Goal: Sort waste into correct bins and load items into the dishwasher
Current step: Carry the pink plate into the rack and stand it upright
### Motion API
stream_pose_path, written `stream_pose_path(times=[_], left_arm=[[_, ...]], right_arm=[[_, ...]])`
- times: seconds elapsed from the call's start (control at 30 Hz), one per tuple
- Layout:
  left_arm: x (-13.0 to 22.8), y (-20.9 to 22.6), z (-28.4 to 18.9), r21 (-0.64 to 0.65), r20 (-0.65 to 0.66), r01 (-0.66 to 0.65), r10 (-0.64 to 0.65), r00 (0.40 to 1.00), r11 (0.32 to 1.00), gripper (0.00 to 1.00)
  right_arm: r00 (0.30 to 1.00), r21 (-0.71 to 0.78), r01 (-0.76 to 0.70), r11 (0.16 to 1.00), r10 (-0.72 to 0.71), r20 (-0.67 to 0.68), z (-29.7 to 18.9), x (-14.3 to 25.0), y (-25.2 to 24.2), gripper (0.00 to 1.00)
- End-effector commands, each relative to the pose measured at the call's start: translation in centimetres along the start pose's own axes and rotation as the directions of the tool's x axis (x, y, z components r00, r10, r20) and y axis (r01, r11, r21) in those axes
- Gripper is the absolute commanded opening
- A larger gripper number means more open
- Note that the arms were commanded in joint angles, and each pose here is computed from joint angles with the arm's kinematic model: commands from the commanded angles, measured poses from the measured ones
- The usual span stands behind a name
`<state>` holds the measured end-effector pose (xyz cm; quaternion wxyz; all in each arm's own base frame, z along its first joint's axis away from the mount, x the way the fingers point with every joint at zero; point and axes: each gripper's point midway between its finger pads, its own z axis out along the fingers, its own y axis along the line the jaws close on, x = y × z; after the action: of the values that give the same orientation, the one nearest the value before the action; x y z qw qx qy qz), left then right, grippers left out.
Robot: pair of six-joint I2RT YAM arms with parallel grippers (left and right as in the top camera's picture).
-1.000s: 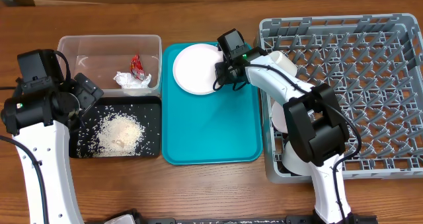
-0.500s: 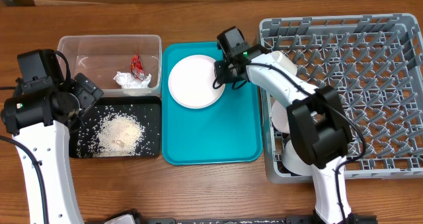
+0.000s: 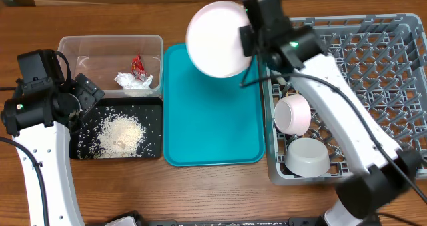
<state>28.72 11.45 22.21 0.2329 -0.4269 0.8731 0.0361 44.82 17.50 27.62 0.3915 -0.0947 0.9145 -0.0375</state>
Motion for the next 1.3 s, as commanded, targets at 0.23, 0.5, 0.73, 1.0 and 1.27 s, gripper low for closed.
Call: stream_pose_path(times=[0.23,0.5,0.73,1.0,1.27], left_arm=[[-0.3,-0.3,-0.2,0.010,0.005,0.011,-0.012,1.000,1.000,1.00],[-0.3,-0.3,-0.2,0.010,0.005,0.011,-0.012,1.000,1.000,1.00],[-0.3,-0.3,-0.2,0.010,0.005,0.011,-0.012,1.000,1.000,1.00],[-0.3,-0.3,-0.2,0.010,0.005,0.011,-0.012,1.000,1.000,1.00],[-0.3,-0.3,-0.2,0.010,0.005,0.012,-0.012,1.000,1.000,1.00]], right_arm=[[0.987,0.603,0.151,0.783,-0.152,-0.050,-6.4,-1.1,-14.2,0.04],[0.989,0.721,0.006,0.693,0.101,-0.106,-6.2,3.3,-22.3,0.04],[0.946,0.653,-0.073,0.754,0.260,-0.195,-3.6,7.4,-24.1,0.04],[0.909,0.650,0.044,0.758,0.239,-0.340,-1.5,10.0,-23.7,0.04],[0.912,0.722,0.126,0.681,0.207,-0.354,-1.3,9.7,-24.7,0.04]])
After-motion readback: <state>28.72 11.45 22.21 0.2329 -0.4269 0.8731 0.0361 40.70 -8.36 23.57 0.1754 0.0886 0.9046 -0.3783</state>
